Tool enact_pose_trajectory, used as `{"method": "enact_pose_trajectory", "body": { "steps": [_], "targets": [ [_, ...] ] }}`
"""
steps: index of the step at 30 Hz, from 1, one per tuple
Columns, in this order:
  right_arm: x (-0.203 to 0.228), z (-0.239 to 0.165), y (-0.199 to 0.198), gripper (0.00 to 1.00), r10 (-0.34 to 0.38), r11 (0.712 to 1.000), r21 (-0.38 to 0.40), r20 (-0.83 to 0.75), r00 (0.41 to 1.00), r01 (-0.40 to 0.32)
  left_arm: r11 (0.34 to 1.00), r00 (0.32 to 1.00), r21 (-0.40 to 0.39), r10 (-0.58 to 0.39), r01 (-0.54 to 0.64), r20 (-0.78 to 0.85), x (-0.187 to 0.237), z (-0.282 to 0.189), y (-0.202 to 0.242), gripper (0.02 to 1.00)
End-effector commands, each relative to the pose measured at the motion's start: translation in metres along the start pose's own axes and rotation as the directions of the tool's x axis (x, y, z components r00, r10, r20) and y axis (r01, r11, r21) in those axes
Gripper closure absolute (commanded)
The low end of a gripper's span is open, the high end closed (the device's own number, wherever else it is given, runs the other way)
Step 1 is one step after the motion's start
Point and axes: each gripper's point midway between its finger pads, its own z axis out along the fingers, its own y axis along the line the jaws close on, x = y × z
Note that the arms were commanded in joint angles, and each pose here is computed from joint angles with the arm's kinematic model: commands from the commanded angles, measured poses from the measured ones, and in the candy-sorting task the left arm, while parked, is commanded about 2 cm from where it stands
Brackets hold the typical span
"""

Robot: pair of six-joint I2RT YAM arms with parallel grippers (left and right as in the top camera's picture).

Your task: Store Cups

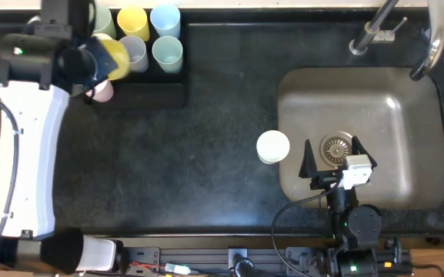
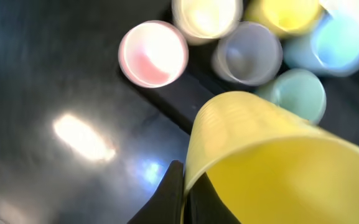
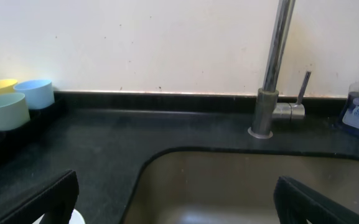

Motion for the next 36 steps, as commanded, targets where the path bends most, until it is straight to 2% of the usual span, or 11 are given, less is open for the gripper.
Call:
{"method": "enact_pose_trajectory", "body": {
  "steps": [1, 5, 8, 20, 36],
  "targets": [
    [0.004, 0.000, 0.002, 0.003, 0.003, 1.000, -0.013, -0.001, 1.000, -0.003, 0.816, 0.818, -0.072, -0.575, 0.573, -0.010, 0.014, 0.016, 0.010, 0.982],
    [0.004, 0.000, 0.002, 0.003, 0.003, 1.000, -0.013, -0.001, 1.000, -0.003, 0.698, 0.705, -0.135, -0.710, 0.703, -0.001, 0.027, 0.032, 0.018, 0.985],
    [0.004, 0.000, 0.002, 0.003, 0.003, 1.000, -0.013, -0.001, 1.000, -0.003, 0.668, 0.678, -0.170, -0.735, 0.724, -0.003, 0.034, 0.045, 0.019, 0.982],
    [0.004, 0.000, 0.002, 0.003, 0.003, 1.000, -0.013, -0.001, 1.000, -0.003, 0.670, 0.678, -0.238, -0.732, 0.703, -0.058, 0.042, 0.099, 0.001, 0.982],
    [0.004, 0.000, 0.002, 0.003, 0.003, 1.000, -0.013, -0.001, 1.000, -0.003, 0.659, 0.681, -0.339, -0.729, 0.672, -0.068, 0.057, 0.139, 0.004, 0.982]
  ]
}}
